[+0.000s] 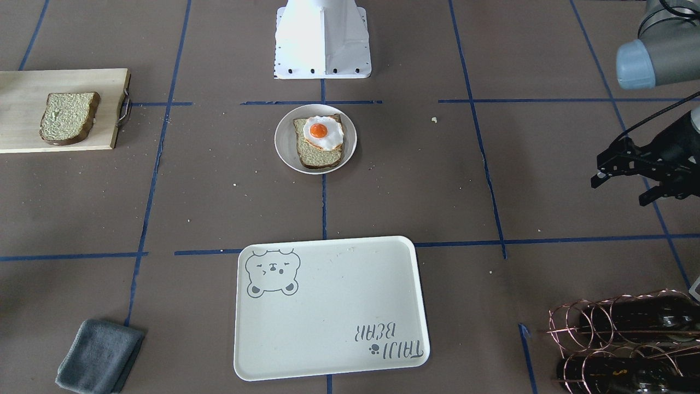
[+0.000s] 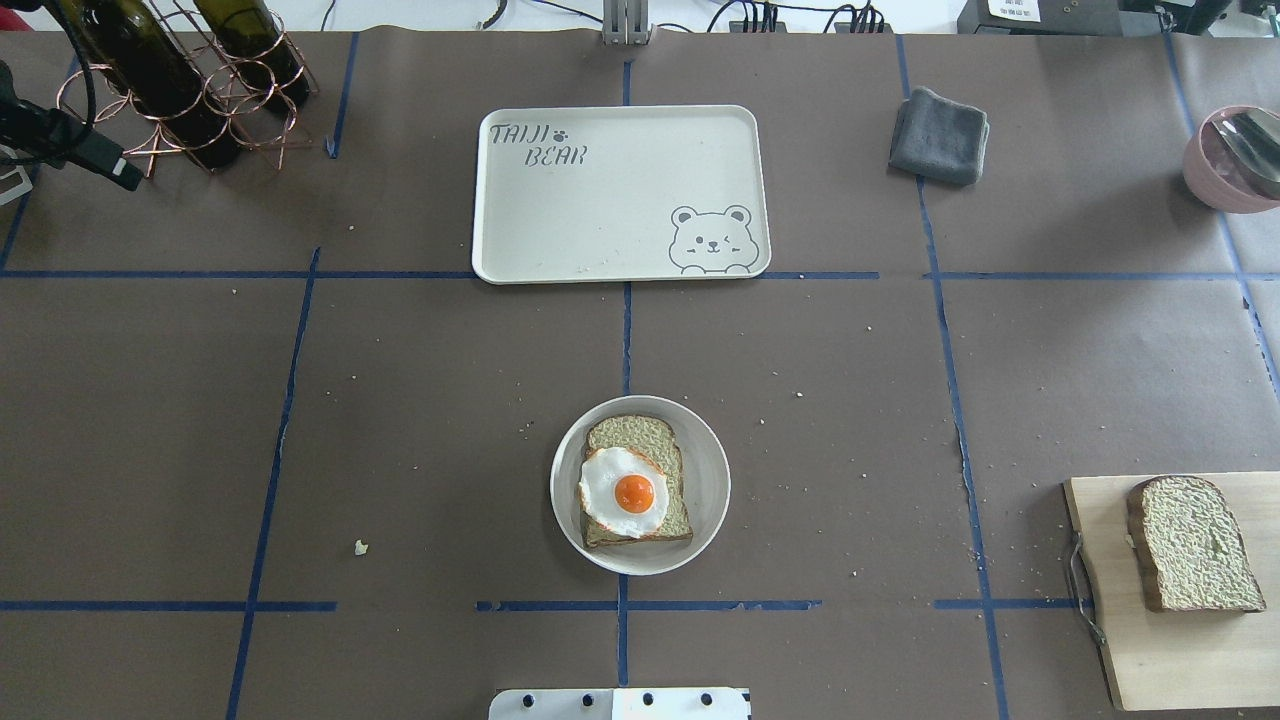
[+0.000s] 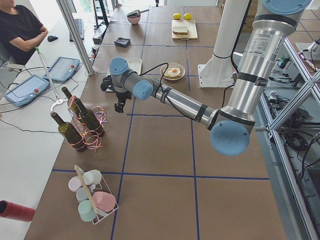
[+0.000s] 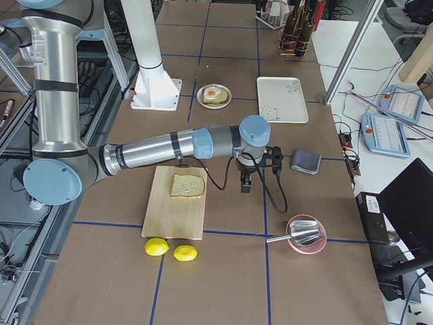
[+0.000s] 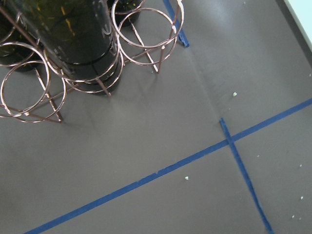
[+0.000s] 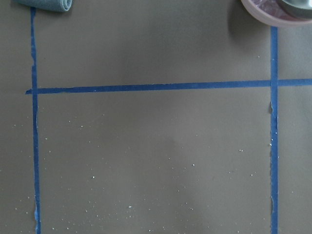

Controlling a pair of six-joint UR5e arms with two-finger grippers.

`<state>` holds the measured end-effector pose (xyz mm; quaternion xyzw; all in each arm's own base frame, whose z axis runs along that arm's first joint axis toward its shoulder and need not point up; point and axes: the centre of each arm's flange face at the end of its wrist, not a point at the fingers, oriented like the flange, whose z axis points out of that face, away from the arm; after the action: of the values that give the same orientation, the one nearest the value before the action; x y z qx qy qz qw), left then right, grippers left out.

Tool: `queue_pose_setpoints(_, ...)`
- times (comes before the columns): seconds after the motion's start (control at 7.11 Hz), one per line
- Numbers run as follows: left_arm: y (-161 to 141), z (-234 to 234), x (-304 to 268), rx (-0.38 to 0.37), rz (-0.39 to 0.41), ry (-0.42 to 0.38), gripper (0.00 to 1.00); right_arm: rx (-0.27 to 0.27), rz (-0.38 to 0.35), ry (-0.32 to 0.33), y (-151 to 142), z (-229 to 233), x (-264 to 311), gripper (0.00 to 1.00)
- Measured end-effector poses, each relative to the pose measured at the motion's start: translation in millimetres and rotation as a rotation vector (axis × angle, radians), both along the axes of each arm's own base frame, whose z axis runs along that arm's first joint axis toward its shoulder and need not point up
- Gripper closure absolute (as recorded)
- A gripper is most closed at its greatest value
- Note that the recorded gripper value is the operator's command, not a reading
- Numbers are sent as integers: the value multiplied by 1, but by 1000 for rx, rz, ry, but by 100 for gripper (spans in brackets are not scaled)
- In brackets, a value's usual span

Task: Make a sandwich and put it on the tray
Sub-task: 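Move the right gripper to the bread on the board while the left arm lowers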

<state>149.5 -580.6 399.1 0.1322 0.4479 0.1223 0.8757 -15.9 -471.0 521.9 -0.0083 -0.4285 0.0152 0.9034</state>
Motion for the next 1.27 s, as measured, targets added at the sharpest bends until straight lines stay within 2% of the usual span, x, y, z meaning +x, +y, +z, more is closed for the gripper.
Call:
queue_pose_setpoints(0.14,6,-16,18,-25,-42,29,0,2,4,11,16,1,-8,0)
queue_pose_setpoints(0.42,19,-32,54,-68,-91,74,0,28,69,-2,54,18,-26,0)
queue_pose_setpoints(0.56,25,-37,71,-87,-103,91,0,27,96,-9,82,33,-38,0)
queue_pose_setpoints(0.84,36,-47,98,-111,-123,121,0,7,115,6,128,56,-62,0)
queue_pose_setpoints(1.27,49,-67,123,-140,-127,155,0,-13,124,22,174,95,-108,1)
